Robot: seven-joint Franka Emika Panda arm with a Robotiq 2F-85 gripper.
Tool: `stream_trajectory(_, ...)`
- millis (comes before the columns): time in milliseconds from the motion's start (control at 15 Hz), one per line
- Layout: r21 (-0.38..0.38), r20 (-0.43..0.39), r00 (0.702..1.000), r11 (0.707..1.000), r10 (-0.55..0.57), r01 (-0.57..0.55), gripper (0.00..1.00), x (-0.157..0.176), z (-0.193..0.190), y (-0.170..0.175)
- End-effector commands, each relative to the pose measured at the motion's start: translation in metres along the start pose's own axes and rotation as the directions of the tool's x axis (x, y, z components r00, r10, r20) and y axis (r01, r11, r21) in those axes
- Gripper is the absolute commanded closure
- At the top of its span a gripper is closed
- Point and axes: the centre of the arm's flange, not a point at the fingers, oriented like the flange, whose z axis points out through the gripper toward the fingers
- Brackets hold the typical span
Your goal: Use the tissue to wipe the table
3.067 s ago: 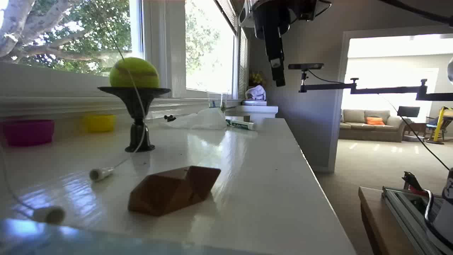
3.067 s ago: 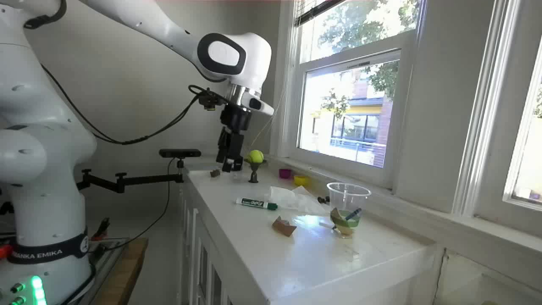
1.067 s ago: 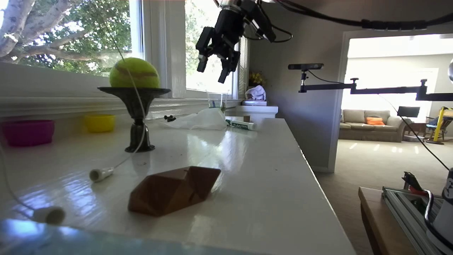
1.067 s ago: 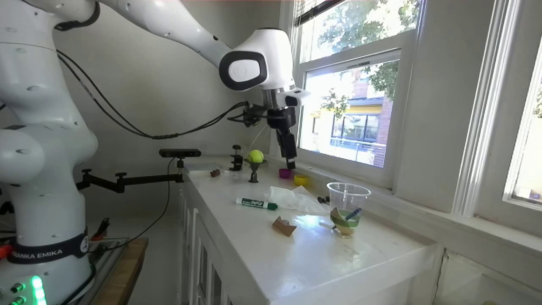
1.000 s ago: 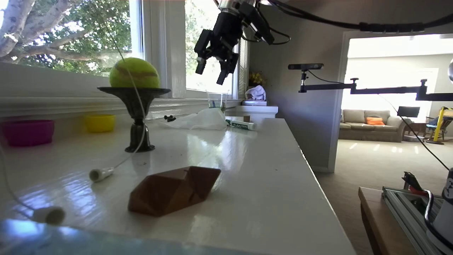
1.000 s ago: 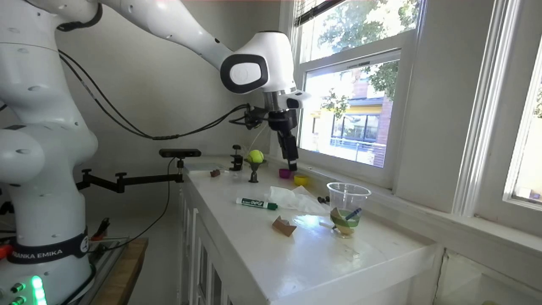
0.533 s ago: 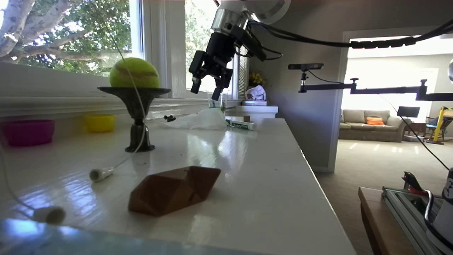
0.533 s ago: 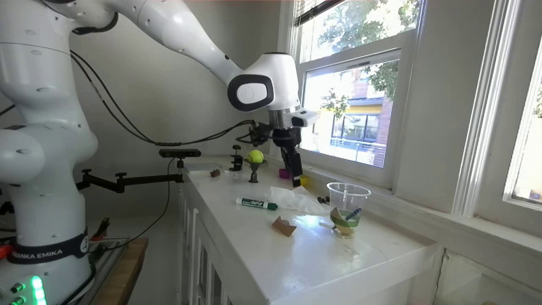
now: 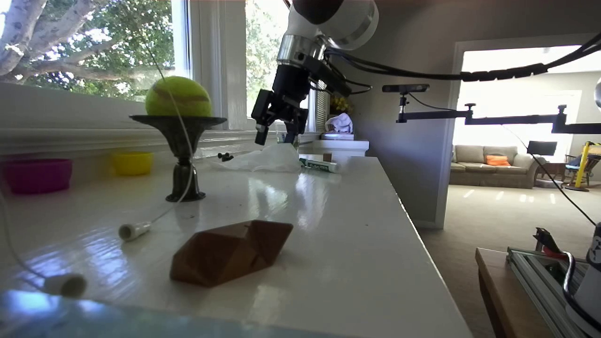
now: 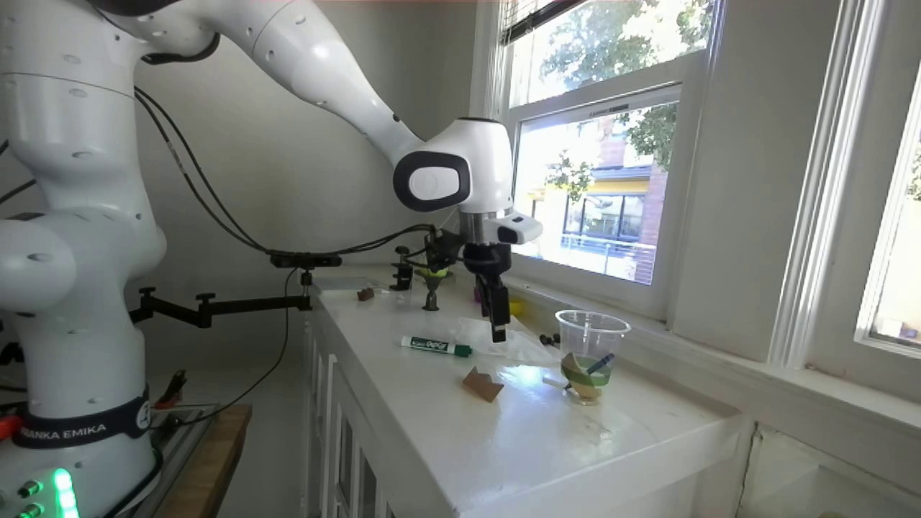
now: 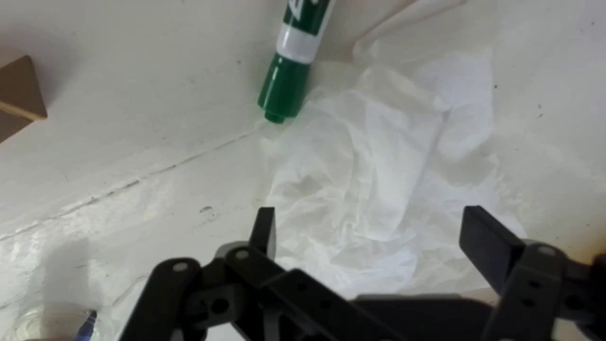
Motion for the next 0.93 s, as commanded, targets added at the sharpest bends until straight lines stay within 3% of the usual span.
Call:
stream_trajectory(0,-0.015,0.01,1.0,1.0,-0.012,0.012,0.0,0.0003,0.0179,0.0046)
stream_trajectory(67,-0.016,0.016,1.0,1.0,-0.012,0.012,0.0,-0.0001,0.0207,0.0046)
stream_trajectory(133,-0.013,0.016,1.0,1.0,-0.012,0.012,0.25,-0.0003,0.0217,0.0042)
stream_trajectory(200,-0.011,0.015,1.0,1.0,-0.011,0.011,0.26,0.0005,0.0224,0.0035)
stream_trajectory(400,-0.002,-0.018,1.0,1.0,-0.005,0.005,0.5,0.0061,0.0146,0.0015)
stream_trajectory(467,-0.008,0.012,1.0,1.0,0.004,-0.004,0.31,0.0004,0.0195,0.0029)
stream_trajectory(667,-0.007,0.001,1.0,1.0,0.002,-0.002,0.49,0.0031,0.0169,0.0018)
stream_trajectory(867,-0.007,0.0,1.0,1.0,0.002,-0.002,0.49,0.0032,0.0168,0.0016)
